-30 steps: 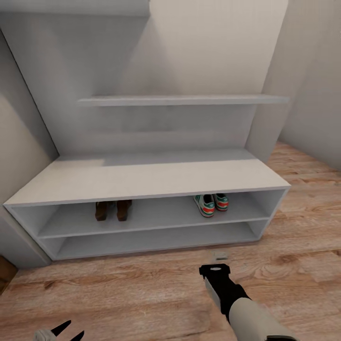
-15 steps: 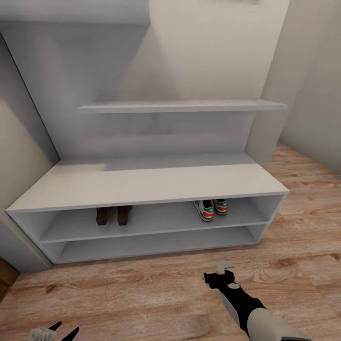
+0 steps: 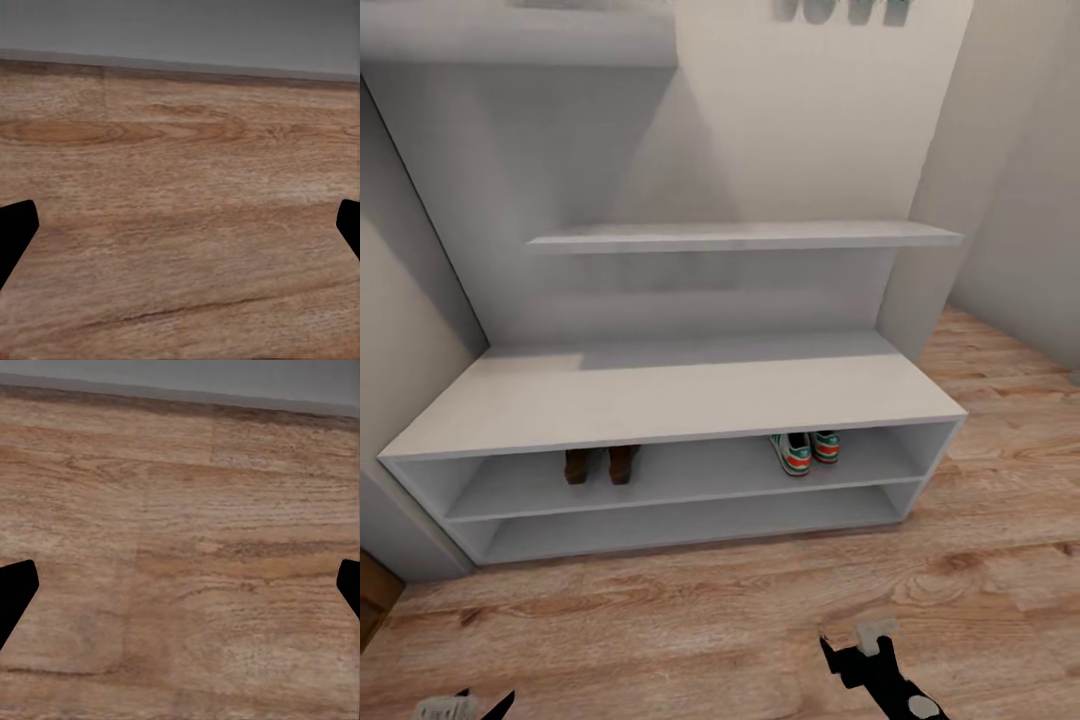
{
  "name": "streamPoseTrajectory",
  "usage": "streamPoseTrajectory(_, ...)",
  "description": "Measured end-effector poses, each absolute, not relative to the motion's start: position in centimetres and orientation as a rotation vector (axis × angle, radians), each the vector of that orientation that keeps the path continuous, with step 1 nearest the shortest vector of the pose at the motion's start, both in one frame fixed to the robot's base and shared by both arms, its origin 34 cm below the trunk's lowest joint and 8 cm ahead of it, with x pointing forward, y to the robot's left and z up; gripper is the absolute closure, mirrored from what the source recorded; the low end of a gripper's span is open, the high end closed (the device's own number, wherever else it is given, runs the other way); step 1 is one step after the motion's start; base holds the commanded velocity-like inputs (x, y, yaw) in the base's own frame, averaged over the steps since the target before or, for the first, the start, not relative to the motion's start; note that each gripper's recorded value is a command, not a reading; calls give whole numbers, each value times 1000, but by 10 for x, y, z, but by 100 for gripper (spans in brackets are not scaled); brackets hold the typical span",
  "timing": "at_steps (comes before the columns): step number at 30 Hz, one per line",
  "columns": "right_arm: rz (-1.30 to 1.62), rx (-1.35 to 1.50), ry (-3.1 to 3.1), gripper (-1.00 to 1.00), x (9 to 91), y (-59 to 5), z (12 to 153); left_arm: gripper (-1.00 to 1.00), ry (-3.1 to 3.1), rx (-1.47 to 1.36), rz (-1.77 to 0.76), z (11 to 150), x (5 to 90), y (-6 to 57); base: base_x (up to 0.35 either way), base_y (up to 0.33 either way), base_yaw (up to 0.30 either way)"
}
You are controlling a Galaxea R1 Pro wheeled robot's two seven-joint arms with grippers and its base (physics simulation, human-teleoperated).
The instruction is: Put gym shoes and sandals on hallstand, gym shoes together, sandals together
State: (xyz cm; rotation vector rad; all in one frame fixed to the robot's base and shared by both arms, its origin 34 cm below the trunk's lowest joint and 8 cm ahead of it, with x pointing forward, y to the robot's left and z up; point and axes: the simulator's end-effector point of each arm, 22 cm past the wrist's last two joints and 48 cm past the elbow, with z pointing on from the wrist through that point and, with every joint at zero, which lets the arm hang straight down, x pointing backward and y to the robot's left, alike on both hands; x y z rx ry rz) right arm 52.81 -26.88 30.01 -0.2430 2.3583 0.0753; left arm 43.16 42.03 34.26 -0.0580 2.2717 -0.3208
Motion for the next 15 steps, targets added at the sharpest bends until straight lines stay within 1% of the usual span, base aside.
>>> streamPoseTrajectory(5,68,-254,2348,-100,504,-277,305,-100,2289,-86,-290,348,429,425,0,0,0)
streamPoseTrajectory(6,52,-264,2345,-100,486,-290,303,-100,2297,-99,-273,347,426,428,0,0,0)
streamPoseTrajectory(10,29,-276,2354,-100,466,-307,307,-100,2310,-122,-248,351,423,432,0,0,0)
streamPoseTrajectory(11,12,-283,2359,-100,447,-321,306,-100,2321,-141,-232,350,419,435,0,0,0)
streamPoseTrajectory(15,5,-292,2358,-100,431,-331,312,-100,2329,-156,-220,355,417,437,0,0,0)
